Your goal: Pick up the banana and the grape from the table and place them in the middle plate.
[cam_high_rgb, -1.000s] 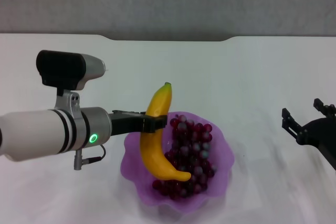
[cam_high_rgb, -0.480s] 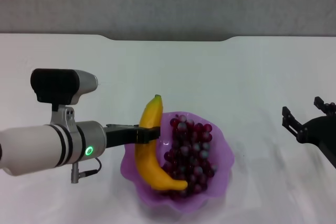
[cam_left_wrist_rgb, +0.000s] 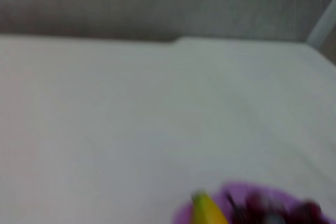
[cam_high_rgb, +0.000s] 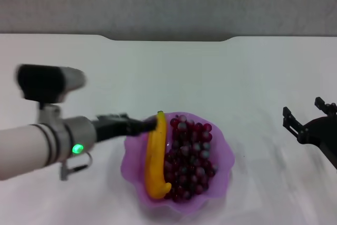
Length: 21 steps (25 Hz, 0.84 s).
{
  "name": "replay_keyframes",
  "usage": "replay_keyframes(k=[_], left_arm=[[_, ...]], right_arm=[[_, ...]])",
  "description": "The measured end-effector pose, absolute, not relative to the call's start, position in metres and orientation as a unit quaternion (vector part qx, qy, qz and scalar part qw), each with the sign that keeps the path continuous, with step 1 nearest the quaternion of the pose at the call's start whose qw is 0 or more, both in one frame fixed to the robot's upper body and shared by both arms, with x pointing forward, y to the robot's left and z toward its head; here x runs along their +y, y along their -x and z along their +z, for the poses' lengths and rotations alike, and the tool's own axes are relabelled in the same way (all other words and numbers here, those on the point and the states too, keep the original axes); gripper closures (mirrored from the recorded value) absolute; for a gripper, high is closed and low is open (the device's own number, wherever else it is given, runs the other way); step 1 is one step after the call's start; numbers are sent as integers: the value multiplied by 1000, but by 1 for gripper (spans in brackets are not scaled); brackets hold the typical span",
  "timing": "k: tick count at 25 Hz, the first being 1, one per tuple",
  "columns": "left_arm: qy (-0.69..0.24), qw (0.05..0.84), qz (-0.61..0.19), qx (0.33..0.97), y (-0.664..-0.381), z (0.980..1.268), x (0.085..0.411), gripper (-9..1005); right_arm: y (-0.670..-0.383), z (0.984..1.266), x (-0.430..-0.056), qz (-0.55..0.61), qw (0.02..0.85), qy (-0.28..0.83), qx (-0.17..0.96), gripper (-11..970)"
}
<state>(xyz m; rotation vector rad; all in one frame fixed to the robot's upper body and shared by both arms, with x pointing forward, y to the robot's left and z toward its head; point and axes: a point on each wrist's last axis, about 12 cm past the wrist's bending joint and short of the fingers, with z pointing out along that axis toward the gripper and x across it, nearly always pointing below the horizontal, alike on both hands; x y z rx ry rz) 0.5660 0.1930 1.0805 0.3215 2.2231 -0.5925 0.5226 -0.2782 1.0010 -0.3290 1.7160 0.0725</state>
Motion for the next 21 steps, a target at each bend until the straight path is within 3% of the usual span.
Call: replay_keyframes(k=[7,9,15,21], left_arm=[[-43,562,-118,817,-548,1101,257,101],[-10,591,-45,806,-541,1086,273,93],[2,611,54,790,-531,1043,279,94],[-7,672,35,739,-510,1018,284,94]], right_arm=[[-522,1001,-278,34,642,143,752,112],[-522,1001,-277,35,643,142,752,111],[-524,1002,-276,37,644,143,751,111],[-527,1004,-273,40,645,149,748,111]])
